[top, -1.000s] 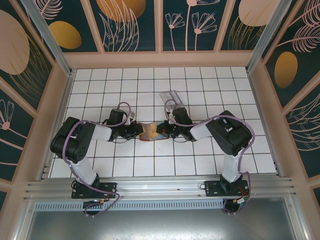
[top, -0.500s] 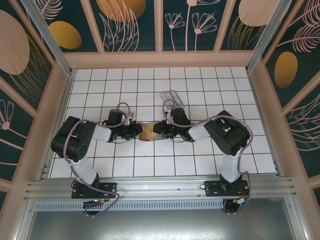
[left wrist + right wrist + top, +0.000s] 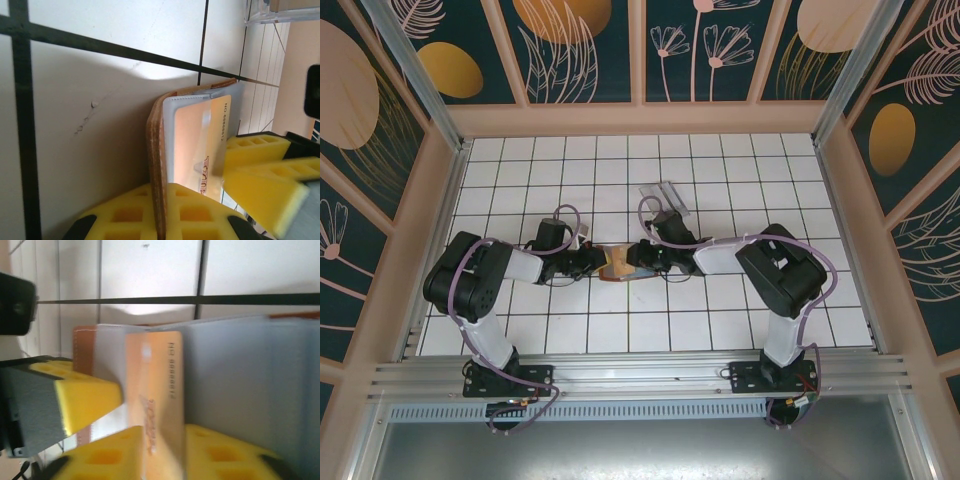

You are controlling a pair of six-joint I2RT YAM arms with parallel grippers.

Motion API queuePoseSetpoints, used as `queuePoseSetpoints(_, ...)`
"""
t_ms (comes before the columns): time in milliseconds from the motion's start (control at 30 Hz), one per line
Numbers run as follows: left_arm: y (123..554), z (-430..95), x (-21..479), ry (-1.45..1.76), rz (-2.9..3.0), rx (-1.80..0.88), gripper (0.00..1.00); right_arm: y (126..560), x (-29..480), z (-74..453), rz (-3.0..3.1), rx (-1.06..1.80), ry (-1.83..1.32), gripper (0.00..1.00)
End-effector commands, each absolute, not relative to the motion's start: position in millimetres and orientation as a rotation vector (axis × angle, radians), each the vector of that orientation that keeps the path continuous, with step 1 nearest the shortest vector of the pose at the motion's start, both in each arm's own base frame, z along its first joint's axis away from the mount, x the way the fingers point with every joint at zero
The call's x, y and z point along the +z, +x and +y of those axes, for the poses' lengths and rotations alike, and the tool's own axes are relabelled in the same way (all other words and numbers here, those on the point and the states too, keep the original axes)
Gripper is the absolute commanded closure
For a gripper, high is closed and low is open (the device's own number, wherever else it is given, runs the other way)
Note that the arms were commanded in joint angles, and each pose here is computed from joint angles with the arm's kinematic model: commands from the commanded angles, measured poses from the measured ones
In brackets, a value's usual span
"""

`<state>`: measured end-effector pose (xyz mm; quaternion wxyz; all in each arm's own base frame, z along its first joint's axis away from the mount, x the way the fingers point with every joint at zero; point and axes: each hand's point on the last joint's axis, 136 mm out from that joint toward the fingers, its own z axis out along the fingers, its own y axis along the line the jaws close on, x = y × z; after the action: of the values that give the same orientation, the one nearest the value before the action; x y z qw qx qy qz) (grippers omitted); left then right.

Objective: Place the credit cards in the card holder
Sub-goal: Insert the credit card into the card slot.

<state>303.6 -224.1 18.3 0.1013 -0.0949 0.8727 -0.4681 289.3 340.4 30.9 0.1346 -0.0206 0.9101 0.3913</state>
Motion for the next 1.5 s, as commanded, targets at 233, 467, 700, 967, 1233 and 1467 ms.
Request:
queuePoseSetpoints(233,306,-226,14,-0.284,2.616,-1.361,0.59,272,7,335,2.732,1.142,-0.020,1.00)
queuePoseSetpoints(467,313,-202,9,-0.453,2.615,-1.318,0.36,269,4,337,2.735,1.189,0.004,1.00)
queuePoseSetpoints(700,310,-180,14,-0.475,2.646,-1.152,0.38,269,4,338,2.734,1.190,-0.012,1.00)
queuePoseSetpoints(967,306,-164,11,-0.489,2.686,-1.036,0.45,271,2,342,2.739,1.198,-0.040,1.00)
queuePoseSetpoints(1233,307,-173,12,-0.451,2.675,-1.115,0.93,272,4,350,2.731,1.250,-0.046,1.00)
queuePoseSetpoints(1467,307,-179,9,-0.458,2.671,-1.176,1.00,274,10,361,2.702,1.329,0.003,1.00)
